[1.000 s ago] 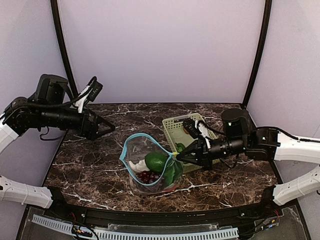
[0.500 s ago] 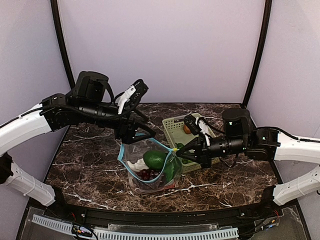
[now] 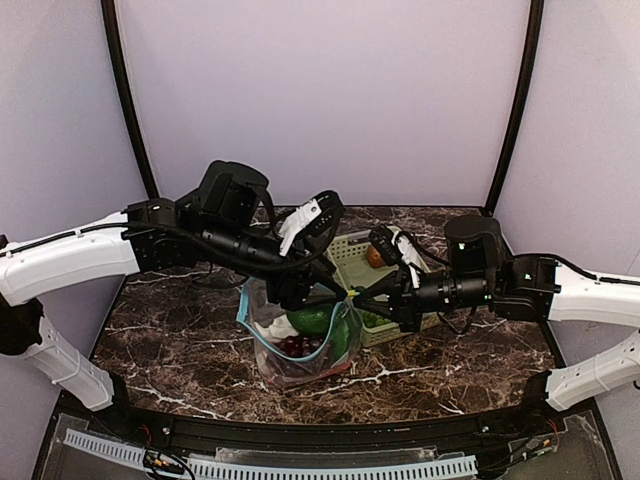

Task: Place the food in the zip-top bag and seal the zipper
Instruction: Pass from the right arm to the left

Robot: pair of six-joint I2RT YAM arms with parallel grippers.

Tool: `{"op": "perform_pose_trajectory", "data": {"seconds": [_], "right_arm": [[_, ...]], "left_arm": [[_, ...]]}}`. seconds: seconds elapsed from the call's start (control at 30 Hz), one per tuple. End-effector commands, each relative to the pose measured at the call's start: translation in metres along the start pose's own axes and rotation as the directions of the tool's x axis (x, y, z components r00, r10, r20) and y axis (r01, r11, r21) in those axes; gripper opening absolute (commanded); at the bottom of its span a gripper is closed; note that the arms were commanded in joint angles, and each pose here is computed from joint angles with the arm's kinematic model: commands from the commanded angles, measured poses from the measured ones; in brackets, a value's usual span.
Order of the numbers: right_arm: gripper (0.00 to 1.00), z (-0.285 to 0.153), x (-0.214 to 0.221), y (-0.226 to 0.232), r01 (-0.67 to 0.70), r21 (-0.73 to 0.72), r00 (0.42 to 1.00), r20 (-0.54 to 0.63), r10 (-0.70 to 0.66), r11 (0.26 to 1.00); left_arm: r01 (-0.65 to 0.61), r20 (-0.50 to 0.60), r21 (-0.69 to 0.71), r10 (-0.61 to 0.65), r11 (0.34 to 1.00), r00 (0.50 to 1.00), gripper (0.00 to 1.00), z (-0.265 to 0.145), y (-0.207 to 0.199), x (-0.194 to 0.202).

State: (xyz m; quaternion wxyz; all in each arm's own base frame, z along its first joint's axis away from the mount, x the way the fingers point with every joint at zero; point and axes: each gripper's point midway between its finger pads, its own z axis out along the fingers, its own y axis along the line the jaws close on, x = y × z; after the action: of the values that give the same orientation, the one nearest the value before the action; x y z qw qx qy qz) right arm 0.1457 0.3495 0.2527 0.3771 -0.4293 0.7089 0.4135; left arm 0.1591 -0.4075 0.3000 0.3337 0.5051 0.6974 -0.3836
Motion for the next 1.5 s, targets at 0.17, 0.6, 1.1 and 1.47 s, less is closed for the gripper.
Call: {"op": "perform_pose_trajectory", "data": {"seconds": [0.17,0.6,1.1,1.47], "right_arm": [[0.00,0.000,-0.031,0.007,0.015,-0.016,0.996,0.086,-0.014,1.000],[0.00,0.002,-0.029,0.006,0.008,-0.012,0.997,0.081,-0.007,1.000],[0.00,0.004,-0.025,0.003,-0.003,-0.005,0.997,0.075,0.004,1.000],[0.00,0.000,-0.027,-0.005,-0.030,0.045,0.995,0.092,0.026,0.999]], "left_arm": [[-0.047,-0.028,-0.031,0.046,0.998,0.999,0.57,0.016,0.001,0.003],[-0.058,-0.063,-0.055,0.054,0.997,0.997,0.25,0.025,0.004,0.010],[-0.039,-0.086,-0.004,0.039,0.999,0.996,0.13,0.035,-0.001,0.017],[-0.046,-0.072,-0.003,0.046,0.999,0.996,0.01,0.034,-0.002,0.017]]}}
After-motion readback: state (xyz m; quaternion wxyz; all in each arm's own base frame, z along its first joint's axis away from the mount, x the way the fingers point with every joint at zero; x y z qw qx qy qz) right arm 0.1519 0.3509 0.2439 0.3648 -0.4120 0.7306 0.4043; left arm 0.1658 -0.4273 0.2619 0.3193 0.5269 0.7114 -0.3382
